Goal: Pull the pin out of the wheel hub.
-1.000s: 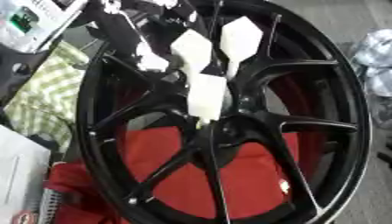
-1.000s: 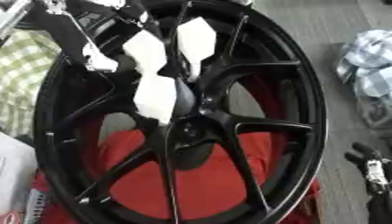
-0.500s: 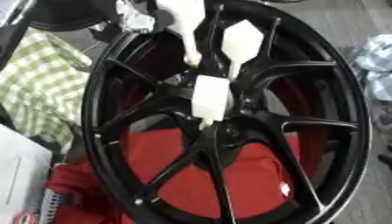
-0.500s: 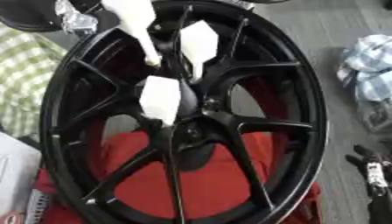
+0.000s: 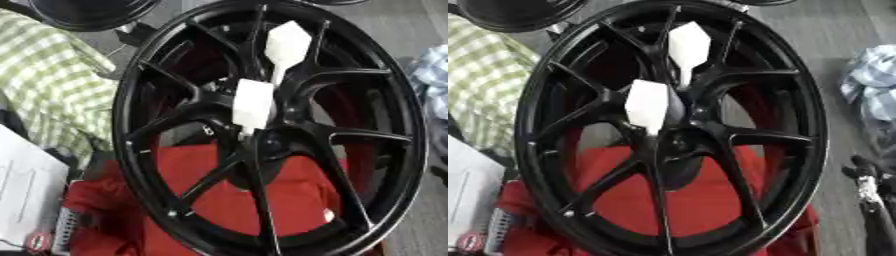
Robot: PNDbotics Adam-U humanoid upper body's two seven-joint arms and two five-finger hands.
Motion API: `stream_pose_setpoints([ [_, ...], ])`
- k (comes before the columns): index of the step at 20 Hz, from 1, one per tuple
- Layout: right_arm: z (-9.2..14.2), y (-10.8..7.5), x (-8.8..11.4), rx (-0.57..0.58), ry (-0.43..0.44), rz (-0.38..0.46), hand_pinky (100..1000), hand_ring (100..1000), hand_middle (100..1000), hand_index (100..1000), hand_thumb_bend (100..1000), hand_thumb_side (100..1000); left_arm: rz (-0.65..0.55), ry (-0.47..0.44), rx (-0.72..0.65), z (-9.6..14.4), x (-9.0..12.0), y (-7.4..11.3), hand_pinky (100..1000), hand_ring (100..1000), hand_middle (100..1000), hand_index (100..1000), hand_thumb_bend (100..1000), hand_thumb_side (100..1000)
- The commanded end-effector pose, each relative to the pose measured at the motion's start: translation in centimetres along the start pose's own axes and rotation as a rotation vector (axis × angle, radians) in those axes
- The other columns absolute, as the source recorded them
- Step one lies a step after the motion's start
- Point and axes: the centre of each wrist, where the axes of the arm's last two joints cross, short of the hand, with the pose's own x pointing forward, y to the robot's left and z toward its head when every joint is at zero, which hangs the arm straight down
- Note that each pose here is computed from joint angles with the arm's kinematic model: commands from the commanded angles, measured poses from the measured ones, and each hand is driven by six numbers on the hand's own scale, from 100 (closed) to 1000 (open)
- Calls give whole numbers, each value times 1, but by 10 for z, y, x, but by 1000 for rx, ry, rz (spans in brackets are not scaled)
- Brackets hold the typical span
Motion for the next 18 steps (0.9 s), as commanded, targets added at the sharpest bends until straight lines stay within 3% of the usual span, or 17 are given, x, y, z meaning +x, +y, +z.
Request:
stream_pose_setpoints([
  [1,-1,-7,7,-17,-32,-17,1000,825,832,803,100,646,-31,59,171,55,-4,24,510,471,230,408,100,291],
  [7,-2,-12,8,-13,-46,-43,1000,825,832,803,100,598,-17,196,282,105,-23,-5,539,497,278,463,100,278],
  [10,-2,-12,8,-18,-52,-51,1000,825,832,803,100,601,-33,309,293,125,-38,-20,592,571,440,634,100,272],
  [13,-1,-11,7,-29,-52,-57,1000,825,832,803,100,601,-25,413,343,147,-53,-35,643,661,552,743,100,274],
  [14,-1,-11,7,-33,-52,-58,1000,826,832,803,100,601,-19,444,359,154,-58,-39,680,748,670,815,100,350],
  [15,-1,-11,7,-35,-53,-59,1000,826,832,803,100,599,-9,475,367,160,-64,-44,719,810,790,911,100,635],
  [16,-1,-11,7,-36,-53,-59,1000,827,833,804,100,602,2,502,368,165,-68,-47,744,842,841,955,100,845],
  [18,-1,-10,7,-31,-50,-56,1000,827,832,804,100,608,35,553,361,175,-77,-53,748,845,845,957,101,901],
])
